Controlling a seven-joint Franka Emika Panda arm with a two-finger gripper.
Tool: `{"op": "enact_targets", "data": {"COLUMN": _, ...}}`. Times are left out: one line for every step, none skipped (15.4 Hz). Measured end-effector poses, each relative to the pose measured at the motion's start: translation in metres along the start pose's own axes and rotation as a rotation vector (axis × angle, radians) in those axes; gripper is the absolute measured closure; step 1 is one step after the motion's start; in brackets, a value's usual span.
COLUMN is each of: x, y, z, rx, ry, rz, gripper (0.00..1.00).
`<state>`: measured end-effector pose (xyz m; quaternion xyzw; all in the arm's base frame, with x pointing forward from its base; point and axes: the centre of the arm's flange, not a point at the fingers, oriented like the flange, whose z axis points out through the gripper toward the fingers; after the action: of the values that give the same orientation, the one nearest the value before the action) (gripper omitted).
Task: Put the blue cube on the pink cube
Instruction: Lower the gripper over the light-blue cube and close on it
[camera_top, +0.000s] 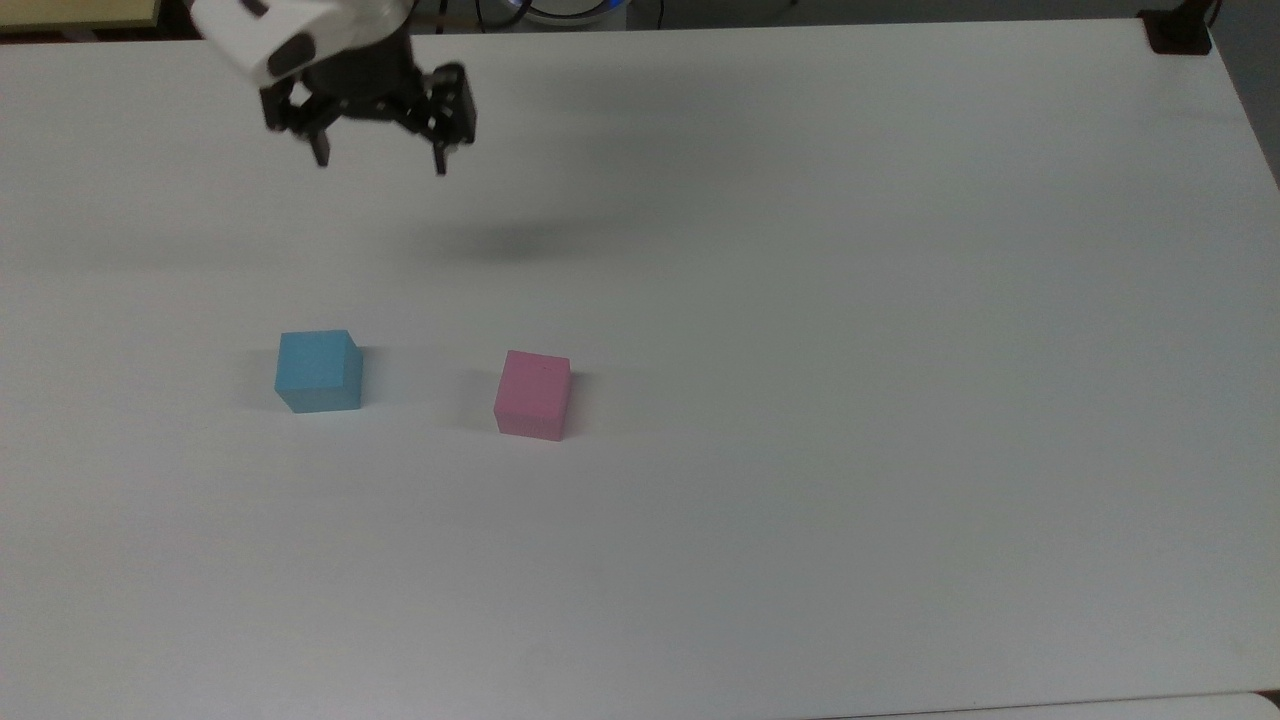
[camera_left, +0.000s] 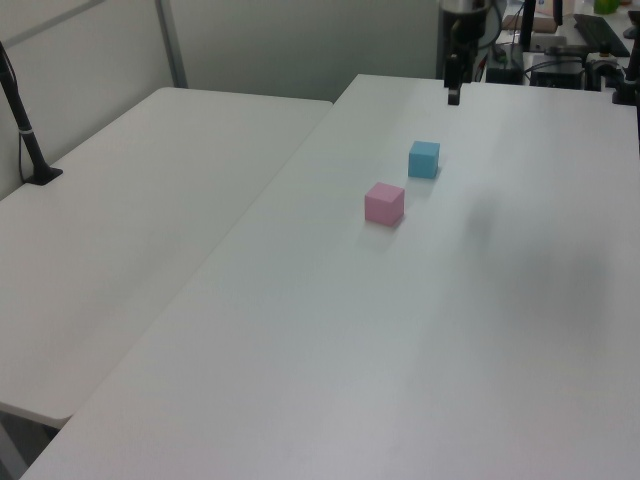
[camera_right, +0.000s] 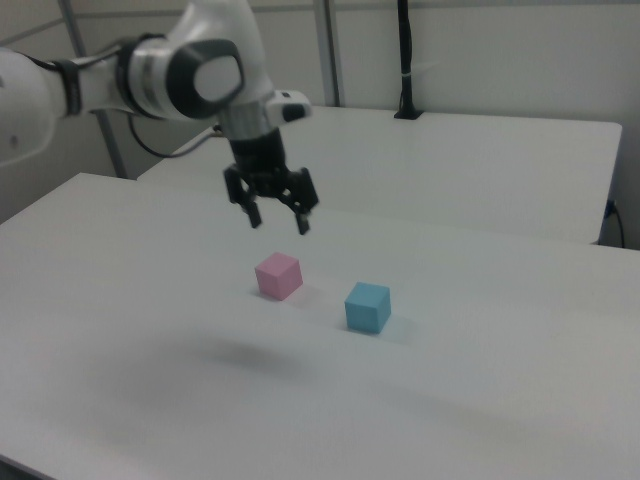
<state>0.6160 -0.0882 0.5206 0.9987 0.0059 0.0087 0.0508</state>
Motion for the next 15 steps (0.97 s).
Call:
{"op": "enact_targets", "data": {"x": 0.008, "y": 0.009, "z": 0.015, "rx": -0.006, "ry": 0.010, "rz": 0.010, "gripper": 0.00}}
{"op": "enact_targets", "data": {"x": 0.015, "y": 0.020, "z": 0.032, "rx": -0.012, "ry": 0.020, "rz": 0.018, "gripper": 0.00}}
{"op": "enact_targets", "data": {"x": 0.021, "y": 0.030, "z": 0.050, "rx": -0.017, "ry": 0.025, "rz": 0.021, "gripper": 0.00}}
{"op": "enact_targets", "data": {"x": 0.027, "y": 0.038, "z": 0.068, "rx": -0.022, "ry": 0.026, "rz": 0.020, "gripper": 0.00}}
{"op": "enact_targets", "data": {"x": 0.032, "y": 0.046, "z": 0.087, "rx": -0.027, "ry": 0.028, "rz": 0.020, "gripper": 0.00}}
{"op": "enact_targets", "data": {"x": 0.038, "y": 0.053, "z": 0.105, "rx": -0.031, "ry": 0.029, "rz": 0.021, "gripper": 0.00}}
{"op": "enact_targets", "data": {"x": 0.043, "y": 0.057, "z": 0.123, "rx": -0.036, "ry": 0.031, "rz": 0.022, "gripper": 0.00}}
{"op": "enact_targets", "data": {"x": 0.047, "y": 0.060, "z": 0.139, "rx": -0.040, "ry": 0.035, "rz": 0.022, "gripper": 0.00}}
{"op": "enact_targets", "data": {"x": 0.053, "y": 0.060, "z": 0.154, "rx": -0.045, "ry": 0.045, "rz": 0.020, "gripper": 0.00}}
{"op": "enact_targets", "data": {"x": 0.058, "y": 0.060, "z": 0.167, "rx": -0.049, "ry": 0.056, "rz": 0.017, "gripper": 0.00}}
{"op": "enact_targets", "data": {"x": 0.061, "y": 0.059, "z": 0.178, "rx": -0.053, "ry": 0.062, "rz": 0.014, "gripper": 0.00}}
{"op": "enact_targets", "data": {"x": 0.064, "y": 0.058, "z": 0.188, "rx": -0.055, "ry": 0.065, "rz": 0.012, "gripper": 0.00}}
{"op": "enact_targets", "data": {"x": 0.066, "y": 0.057, "z": 0.195, "rx": -0.056, "ry": 0.065, "rz": 0.010, "gripper": 0.00}}
{"op": "enact_targets", "data": {"x": 0.067, "y": 0.057, "z": 0.199, "rx": -0.057, "ry": 0.069, "rz": 0.008, "gripper": 0.00}}
{"op": "enact_targets", "data": {"x": 0.068, "y": 0.056, "z": 0.201, "rx": -0.059, "ry": 0.074, "rz": 0.007, "gripper": 0.02}}
